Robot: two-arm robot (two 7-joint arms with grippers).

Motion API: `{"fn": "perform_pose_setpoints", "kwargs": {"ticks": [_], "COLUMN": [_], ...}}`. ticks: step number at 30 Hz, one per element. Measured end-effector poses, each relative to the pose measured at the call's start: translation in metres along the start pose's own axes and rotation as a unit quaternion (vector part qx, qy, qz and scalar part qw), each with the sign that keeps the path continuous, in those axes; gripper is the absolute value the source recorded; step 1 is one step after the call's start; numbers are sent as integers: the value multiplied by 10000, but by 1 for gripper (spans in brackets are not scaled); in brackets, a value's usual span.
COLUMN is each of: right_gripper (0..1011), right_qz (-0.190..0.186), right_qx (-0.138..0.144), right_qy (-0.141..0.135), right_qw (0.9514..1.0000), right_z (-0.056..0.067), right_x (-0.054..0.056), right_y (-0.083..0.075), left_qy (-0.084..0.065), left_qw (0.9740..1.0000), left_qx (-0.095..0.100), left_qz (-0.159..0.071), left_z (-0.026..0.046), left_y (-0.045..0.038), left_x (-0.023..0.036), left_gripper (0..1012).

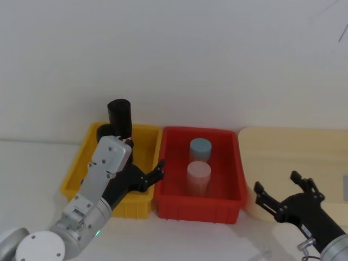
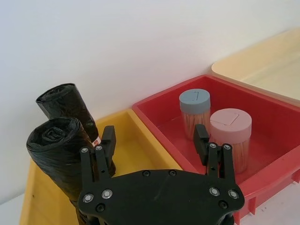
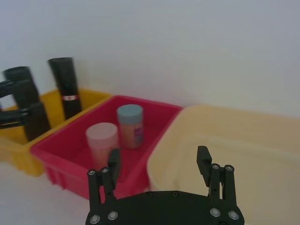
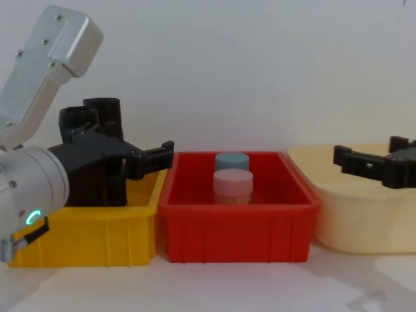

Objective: Pick up the garbage bag with the one hand and transfer it to the other hand.

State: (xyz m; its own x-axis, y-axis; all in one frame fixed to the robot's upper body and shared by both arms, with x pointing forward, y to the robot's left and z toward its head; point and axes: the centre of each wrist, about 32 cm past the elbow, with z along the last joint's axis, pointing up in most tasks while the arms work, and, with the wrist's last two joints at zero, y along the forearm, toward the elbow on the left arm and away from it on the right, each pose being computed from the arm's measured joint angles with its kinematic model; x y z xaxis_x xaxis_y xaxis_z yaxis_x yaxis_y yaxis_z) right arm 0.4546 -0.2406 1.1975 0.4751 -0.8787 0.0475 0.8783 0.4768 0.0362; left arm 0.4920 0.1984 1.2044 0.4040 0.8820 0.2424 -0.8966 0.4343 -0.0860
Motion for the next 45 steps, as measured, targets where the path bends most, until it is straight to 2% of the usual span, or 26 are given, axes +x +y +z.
{"fn": "perform_pose_setpoints", "kwargs": {"ticks": [5,12,14,15,21,31,45], "right_gripper": [999,999,999,999,999,999,999], "right_qz": [325,850,1077,1077,1514,1784,1826], "right_qx": [-76,-247,-334,-334,-536,-785,-974], "right_qy": [-7,-47,-97,-97,-196,-327,-423], "right_qw": [9994,9961,9936,9936,9868,9803,9774], "right_z": [36,112,159,159,251,293,272], "right_x": [26,69,92,92,110,125,115], "right_y": [63,212,307,307,537,799,1086], "left_qy": [0,0,0,0,0,0,-1], "left_qw": [10000,10000,10000,10000,10000,10000,10000], "left_qx": [0,0,0,0,0,0,0], "left_qz": [0,0,0,0,0,0,0], "left_z": [0,0,0,0,0,0,0], "left_y": [0,0,0,0,0,0,0], "left_x": [0,0,0,0,0,0,0], "left_gripper": [1001,1001,1001,1002,1002,1001,1002]}}
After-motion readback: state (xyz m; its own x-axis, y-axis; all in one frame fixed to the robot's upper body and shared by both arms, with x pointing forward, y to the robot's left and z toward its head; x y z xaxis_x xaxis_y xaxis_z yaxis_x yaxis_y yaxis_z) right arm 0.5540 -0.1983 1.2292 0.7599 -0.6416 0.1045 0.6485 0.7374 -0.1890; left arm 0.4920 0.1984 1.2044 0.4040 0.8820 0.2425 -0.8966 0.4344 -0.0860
